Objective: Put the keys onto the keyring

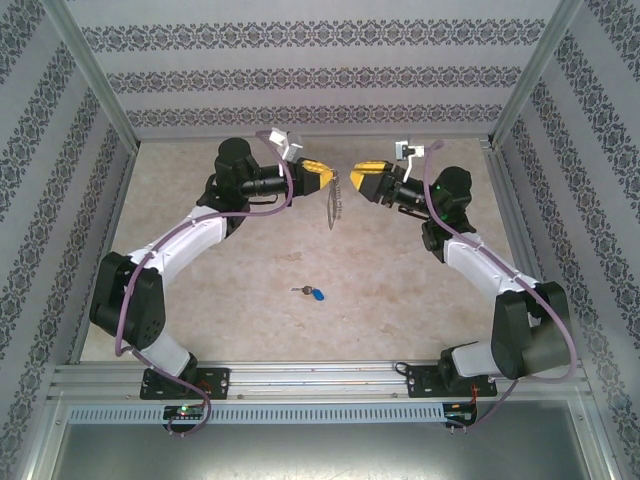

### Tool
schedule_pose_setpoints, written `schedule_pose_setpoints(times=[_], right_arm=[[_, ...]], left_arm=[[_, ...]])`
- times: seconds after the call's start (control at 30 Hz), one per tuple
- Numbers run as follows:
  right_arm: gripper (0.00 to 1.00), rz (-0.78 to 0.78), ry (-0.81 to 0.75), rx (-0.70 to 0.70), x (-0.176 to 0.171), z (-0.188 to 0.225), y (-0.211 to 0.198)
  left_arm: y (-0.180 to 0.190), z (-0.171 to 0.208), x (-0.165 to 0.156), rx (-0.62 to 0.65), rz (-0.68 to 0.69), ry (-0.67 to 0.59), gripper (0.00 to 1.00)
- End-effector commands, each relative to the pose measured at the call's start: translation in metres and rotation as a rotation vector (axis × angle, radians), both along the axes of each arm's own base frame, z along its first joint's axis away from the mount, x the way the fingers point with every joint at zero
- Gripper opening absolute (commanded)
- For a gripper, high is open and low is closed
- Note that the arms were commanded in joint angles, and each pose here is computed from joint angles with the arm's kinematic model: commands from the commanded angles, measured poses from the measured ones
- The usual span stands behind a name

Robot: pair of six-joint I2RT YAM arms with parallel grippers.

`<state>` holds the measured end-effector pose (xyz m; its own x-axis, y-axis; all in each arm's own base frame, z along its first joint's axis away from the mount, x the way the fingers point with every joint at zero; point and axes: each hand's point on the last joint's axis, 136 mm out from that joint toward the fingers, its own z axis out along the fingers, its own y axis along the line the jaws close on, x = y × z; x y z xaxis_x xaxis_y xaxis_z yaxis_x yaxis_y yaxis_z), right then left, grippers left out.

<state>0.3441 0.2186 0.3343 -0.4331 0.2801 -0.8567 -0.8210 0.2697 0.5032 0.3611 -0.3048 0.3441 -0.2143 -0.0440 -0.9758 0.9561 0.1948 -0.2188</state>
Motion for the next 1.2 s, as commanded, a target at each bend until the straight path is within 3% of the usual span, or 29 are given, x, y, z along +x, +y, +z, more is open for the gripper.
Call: schedule_pose_setpoints(times=[0.0,0.8,1.03,1.17], right_arm=[[0.49,0.078,-0.051,-0.068,-0.017,0.002,0.006],[0.42,0.181,-0.081,-0.135,-0.023,-0.009,0.036],[0.3,0.192,-0.077,-0.136,-0.022,-0.011,0.04],[0.17,0.202,-0.08,-0.136,-0.023,-0.011,0.042]], left_arm=[[-0.003,0.003,-0.011,0.054,-0.071,-0.023,0.0],[-0.006,-0.014,-0.017,0.14,-0.14,0.049,0.0],[-0.005,-0.015,-0.018,0.14,-0.145,0.05,0.0],[-0.006,-0.015,-0.018,0.139,-0.149,0.05,0.0]])
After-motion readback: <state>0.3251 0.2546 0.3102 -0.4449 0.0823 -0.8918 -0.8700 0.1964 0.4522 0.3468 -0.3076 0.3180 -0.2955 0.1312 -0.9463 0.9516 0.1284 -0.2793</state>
